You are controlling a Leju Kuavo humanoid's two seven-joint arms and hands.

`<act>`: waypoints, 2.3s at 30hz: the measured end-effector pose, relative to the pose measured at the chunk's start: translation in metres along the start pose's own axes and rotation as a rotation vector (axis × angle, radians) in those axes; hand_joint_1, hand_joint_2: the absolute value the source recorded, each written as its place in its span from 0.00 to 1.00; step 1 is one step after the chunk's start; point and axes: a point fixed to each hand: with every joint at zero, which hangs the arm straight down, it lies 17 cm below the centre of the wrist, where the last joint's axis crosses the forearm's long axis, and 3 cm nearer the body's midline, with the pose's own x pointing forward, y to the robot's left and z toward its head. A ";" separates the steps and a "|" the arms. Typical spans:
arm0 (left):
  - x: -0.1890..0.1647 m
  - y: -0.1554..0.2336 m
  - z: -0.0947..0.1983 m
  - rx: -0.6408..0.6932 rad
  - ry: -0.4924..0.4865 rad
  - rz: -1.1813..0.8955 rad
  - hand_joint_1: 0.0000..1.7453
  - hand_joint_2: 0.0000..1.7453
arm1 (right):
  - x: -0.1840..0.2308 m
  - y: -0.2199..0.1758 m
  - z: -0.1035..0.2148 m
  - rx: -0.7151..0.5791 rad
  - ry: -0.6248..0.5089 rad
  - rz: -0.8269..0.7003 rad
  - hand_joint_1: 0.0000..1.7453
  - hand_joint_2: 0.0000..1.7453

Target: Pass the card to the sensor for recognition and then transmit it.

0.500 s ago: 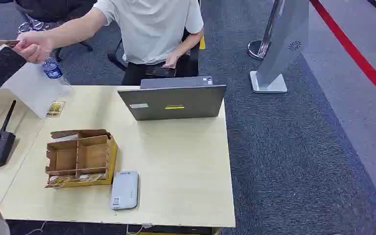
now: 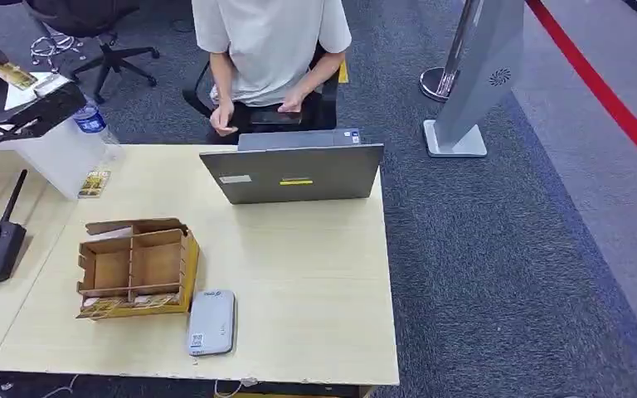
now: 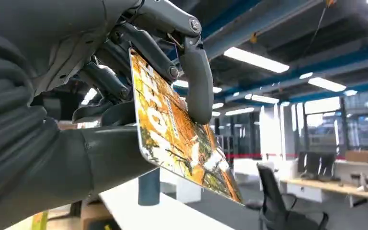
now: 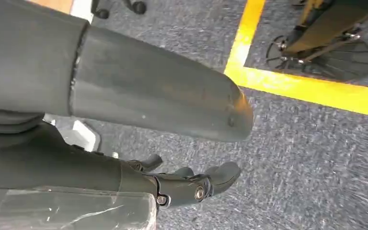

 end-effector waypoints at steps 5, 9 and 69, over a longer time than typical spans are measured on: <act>0.044 -0.004 0.026 0.022 -0.100 0.007 1.00 1.00 | 0.000 0.006 0.001 0.006 0.002 0.008 0.00 0.00; 0.084 -0.013 0.057 0.023 -0.195 0.023 1.00 1.00 | 0.000 0.010 0.001 0.009 0.004 0.004 0.00 0.00; 0.259 -0.090 0.268 -0.159 -0.464 0.335 1.00 1.00 | -0.009 0.035 0.007 0.028 0.016 0.000 0.00 0.00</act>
